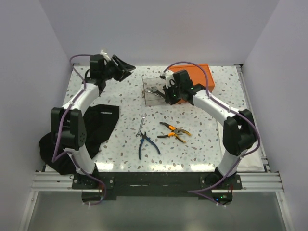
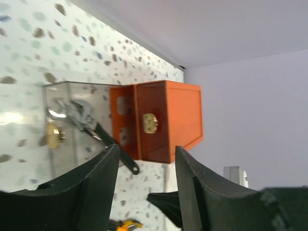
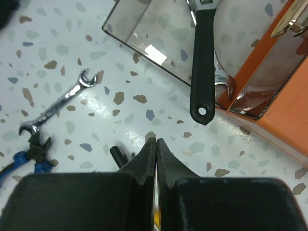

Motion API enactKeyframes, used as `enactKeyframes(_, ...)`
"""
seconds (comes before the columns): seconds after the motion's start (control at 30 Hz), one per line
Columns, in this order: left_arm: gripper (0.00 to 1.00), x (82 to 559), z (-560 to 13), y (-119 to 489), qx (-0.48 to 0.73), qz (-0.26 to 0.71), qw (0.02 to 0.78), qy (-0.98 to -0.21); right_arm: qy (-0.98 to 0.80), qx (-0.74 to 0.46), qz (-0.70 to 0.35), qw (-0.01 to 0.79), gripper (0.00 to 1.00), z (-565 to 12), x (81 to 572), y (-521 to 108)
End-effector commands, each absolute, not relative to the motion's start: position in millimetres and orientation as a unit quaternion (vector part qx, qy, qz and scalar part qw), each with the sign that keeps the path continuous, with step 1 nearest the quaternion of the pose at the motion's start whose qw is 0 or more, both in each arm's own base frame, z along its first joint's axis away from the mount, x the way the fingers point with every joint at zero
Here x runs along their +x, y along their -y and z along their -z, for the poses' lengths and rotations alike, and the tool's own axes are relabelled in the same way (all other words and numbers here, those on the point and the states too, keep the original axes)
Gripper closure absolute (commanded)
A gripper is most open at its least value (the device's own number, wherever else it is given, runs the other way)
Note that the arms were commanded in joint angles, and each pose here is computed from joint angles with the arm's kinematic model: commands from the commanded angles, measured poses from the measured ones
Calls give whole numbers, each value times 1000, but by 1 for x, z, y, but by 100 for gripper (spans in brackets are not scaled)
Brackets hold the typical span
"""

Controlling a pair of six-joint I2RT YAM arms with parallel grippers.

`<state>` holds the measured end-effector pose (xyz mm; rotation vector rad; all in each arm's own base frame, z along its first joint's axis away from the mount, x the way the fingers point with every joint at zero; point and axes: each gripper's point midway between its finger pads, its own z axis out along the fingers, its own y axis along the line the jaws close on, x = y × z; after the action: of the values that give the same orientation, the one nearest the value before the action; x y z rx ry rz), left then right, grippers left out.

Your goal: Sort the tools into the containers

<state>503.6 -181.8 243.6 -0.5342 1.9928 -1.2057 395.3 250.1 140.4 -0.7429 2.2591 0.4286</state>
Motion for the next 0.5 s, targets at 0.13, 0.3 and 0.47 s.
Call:
enactKeyframes(0.13, 48, 464, -209, 162, -138, 438, 365, -810, -861, -343, -73, 368, 100, -135, 420, -246)
enactKeyframes(0.3, 47, 446, -196, 159, -161, 445, 364, -802, -858, -360, -20, 365, 100, -122, 443, -243)
enactKeyframes(0.47, 47, 437, -191, 153, -172, 445, 363, -800, -851, -357, 30, 385, 100, -125, 469, -238)
